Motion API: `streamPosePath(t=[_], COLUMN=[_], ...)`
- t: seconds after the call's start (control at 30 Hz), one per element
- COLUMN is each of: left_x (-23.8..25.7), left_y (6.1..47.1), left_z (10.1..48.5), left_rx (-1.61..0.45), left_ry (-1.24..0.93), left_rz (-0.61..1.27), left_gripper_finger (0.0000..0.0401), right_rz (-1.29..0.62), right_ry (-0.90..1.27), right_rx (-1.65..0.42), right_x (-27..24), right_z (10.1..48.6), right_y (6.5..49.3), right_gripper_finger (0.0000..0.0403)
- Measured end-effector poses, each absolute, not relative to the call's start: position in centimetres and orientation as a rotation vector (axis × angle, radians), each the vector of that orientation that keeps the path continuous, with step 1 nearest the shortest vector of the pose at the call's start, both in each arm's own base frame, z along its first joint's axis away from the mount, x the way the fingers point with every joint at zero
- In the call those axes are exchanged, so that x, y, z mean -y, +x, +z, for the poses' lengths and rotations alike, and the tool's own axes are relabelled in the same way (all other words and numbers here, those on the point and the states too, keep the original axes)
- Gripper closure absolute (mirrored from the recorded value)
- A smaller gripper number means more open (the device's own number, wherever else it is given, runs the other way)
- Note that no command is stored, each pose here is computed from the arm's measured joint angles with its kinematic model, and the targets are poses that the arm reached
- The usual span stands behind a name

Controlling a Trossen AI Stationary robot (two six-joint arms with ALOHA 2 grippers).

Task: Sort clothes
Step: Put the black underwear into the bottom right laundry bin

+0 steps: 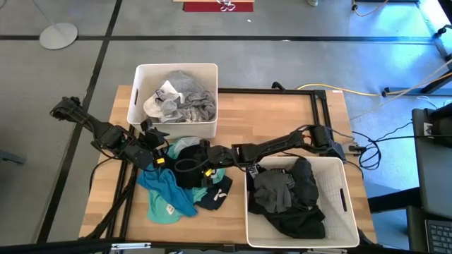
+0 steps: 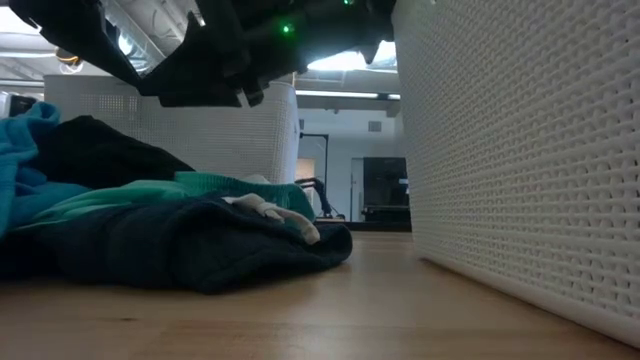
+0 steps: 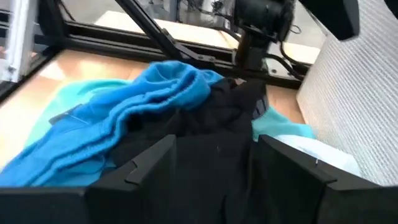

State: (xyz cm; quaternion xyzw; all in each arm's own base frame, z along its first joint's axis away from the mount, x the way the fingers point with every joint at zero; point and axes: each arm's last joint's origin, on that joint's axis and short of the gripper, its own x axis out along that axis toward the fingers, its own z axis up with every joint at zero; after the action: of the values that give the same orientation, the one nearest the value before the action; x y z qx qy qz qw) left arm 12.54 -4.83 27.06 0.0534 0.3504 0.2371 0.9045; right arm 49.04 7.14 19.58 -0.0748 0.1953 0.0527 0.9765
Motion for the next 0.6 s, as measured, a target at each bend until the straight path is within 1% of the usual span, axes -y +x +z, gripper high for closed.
streamPosePath(t=[0.13, 0.33, 0.5, 0.6], left_x=[4.8, 4.8, 4.8, 4.8], left_y=[12.6, 12.6, 12.6, 12.6], left_z=[27.1, 27.1, 27.1, 27.1], left_rx=[-0.721, -0.719, -0.719, -0.719], left_ry=[0.107, 0.105, 0.105, 0.103], left_rz=[0.489, 0.489, 0.489, 0.489], left_gripper_finger=[0.0205, 0.0205, 0.0205, 0.0205], right_rz=[0.059, 0.040, 0.057, 0.056], right_ry=[-0.160, -0.158, -0.151, -0.149], right_rx=[-0.458, -0.422, -0.408, -0.406], right_x=[-7.0, -7.2, -7.5, -7.7], right_z=[20.2, 25.1, 25.6, 24.8], right_y=[49.4, 50.6, 52.2, 53.3], right_gripper_finger=[0.0176, 0.0176, 0.0176, 0.0176])
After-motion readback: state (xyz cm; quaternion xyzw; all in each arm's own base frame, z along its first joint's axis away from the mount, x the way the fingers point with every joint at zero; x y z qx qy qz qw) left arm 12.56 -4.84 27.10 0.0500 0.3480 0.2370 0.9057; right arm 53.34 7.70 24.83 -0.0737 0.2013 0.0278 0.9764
